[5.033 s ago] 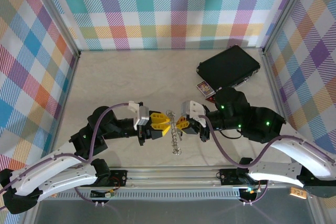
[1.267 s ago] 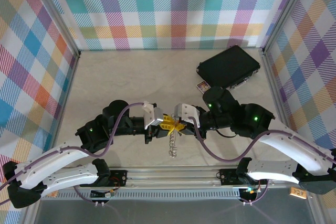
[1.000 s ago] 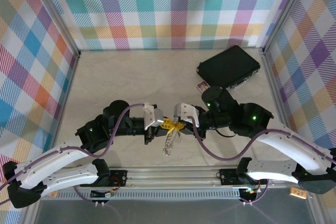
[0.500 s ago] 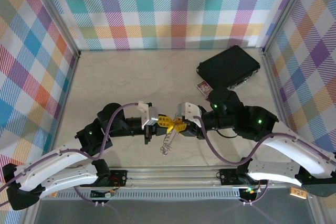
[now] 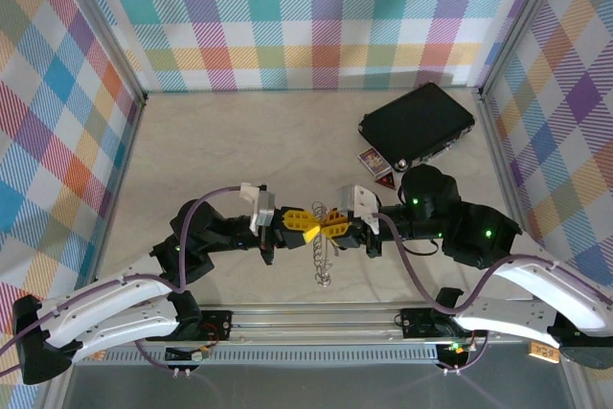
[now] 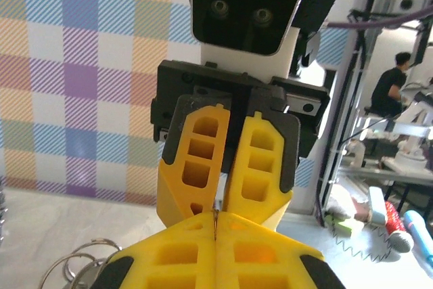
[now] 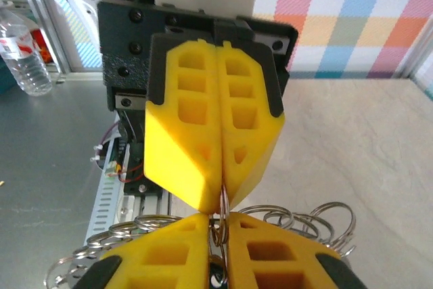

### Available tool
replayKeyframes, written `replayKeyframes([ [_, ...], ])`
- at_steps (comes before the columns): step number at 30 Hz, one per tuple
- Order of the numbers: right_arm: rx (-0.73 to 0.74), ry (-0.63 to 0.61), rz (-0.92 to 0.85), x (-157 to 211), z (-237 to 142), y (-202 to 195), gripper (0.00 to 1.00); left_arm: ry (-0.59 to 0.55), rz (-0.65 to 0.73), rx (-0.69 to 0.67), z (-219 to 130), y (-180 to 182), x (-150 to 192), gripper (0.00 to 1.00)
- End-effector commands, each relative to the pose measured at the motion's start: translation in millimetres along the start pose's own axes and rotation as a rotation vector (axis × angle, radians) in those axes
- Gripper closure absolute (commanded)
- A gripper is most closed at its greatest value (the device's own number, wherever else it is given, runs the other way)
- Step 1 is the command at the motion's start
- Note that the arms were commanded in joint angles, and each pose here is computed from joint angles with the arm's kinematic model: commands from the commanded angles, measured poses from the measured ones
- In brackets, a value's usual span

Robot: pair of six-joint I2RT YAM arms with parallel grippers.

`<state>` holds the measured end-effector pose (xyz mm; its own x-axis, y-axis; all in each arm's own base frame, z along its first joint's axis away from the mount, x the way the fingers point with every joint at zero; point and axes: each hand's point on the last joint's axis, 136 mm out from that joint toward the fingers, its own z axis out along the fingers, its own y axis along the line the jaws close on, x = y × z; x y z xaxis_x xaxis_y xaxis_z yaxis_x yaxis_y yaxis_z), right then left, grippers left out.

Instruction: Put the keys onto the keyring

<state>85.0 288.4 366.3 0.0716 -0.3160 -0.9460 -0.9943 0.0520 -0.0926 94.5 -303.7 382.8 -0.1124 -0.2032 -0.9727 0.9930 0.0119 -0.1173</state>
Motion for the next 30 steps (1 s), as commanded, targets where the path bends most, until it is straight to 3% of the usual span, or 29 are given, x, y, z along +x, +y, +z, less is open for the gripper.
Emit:
replayKeyframes([
  [1, -0.066, -0.063, -0.008, -10.1, 2.5, 11.9, 0.9, -0.144, 0.034, 0.061, -1.8, -13.7, -35.3, 1.0],
  [5, -0.062, -0.082, -0.012, -12.6, -1.5, 12.8, 1.0, -0.135, 0.027, 0.066, 0.0, -13.0, -32.1, 1.0],
  [9, -0.046, -0.081, -0.021, -11.6, -4.2, 11.3, 1.0, -0.105, 0.03, 0.047, 1.6, -8.8, -25.4, 1.0],
  [13, -0.014, -0.026, -0.034, -6.8, -5.3, 5.6, 1.0, 0.0, 0.069, -0.022, 0.8, 1.5, -10.2, 1.0],
  [16, 0.008, 0.047, -0.044, 1.7, -3.1, -0.3, 1.0, 0.118, 0.098, -0.089, -3.0, 11.5, 3.8, 0.83],
  [19, 0.022, 0.093, -0.06, 3.9, -3.1, -4.8, 1.0, 0.218, 0.122, -0.134, -7.2, 18.3, 13.3, 0.73],
  [25, 0.02, 0.158, -0.083, 9.3, -0.6, -8.4, 1.0, 0.365, 0.156, -0.2, -13.9, 30.3, 25.7, 0.71],
  [30, -0.006, 0.192, -0.091, 11.4, 4.9, -8.0, 1.0, 0.41, 0.174, -0.197, -15.5, 30.4, 28.2, 0.71],
])
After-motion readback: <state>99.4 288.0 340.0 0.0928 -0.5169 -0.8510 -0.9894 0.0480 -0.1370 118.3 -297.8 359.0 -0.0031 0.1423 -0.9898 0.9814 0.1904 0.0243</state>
